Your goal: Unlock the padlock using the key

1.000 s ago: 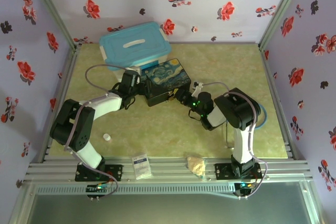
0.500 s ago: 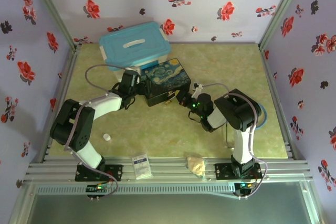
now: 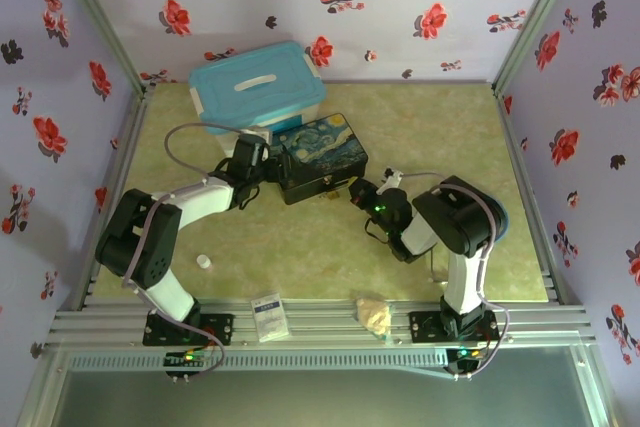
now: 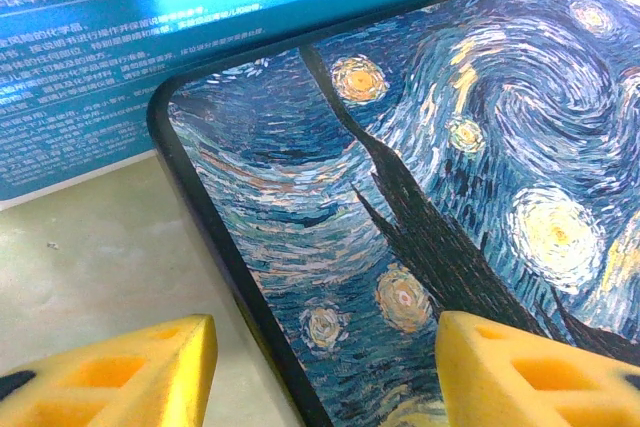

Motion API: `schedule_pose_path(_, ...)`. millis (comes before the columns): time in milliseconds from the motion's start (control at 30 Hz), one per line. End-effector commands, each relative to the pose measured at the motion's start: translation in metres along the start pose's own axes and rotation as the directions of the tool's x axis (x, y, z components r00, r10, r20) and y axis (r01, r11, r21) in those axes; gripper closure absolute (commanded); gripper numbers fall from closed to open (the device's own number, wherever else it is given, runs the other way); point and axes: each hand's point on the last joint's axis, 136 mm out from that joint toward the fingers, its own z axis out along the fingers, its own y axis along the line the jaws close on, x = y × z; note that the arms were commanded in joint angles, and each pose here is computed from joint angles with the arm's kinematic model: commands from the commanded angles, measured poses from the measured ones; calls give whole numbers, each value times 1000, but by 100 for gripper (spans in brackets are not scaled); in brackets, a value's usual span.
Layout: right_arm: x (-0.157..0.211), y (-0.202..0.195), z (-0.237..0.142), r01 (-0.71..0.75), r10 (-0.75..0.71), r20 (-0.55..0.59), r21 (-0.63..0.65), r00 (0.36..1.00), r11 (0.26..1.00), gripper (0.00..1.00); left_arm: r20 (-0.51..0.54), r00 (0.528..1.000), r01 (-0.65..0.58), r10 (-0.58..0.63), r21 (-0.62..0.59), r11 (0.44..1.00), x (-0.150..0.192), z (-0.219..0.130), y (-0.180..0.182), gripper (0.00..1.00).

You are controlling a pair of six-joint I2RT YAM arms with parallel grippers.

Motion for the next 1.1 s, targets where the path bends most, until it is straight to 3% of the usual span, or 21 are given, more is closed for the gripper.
schedule_pose_path(0, 2, -8, 2, -141, 138, 65, 44, 988, 989, 100, -317, 948, -78, 30, -139, 987, 98, 3, 45, 41)
schedule_pose_path(67, 1, -14, 0, -193, 187, 87, 59, 978, 979, 100, -320, 947, -78, 30, -139, 987, 99, 2, 45, 41)
schedule_pose_path(300, -4, -7, -14, -137, 135, 41, 62, 990, 989, 100, -306, 951, -77, 33, -131, 988, 92, -4, 43, 41)
schedule_pose_path(433, -2, 0, -23, -83, 91, -85, 91, 992, 992, 100, -276, 961, -64, 32, -108, 992, 82, -13, 36, 39)
schedule_pose_path(567, 4, -9, -44, 52, 5, -231, 242, 973, 969, 100, -237, 971, -56, 35, -80, 995, 65, -21, 28, 34)
schedule_pose_path(633, 6, -17, -60, 100, -6, -295, 303, 955, 948, 100, -221, 974, -56, 39, -72, 996, 56, -25, 24, 33)
schedule_pose_path(767, 8, -5, -88, 210, -69, -417, 302, 906, 930, 100, -178, 983, -58, 48, -52, 997, 39, -33, 18, 28)
schedule_pose_path(900, -7, 7, -127, 324, -139, -462, 350, 876, 879, 100, -157, 986, -60, 52, -46, 997, 27, -35, 15, 26)
schedule_pose_path(1067, -1, -9, -164, 410, -106, -595, 403, 797, 818, 100, -122, 992, -21, 19, -14, 1000, 20, -38, 8, 24)
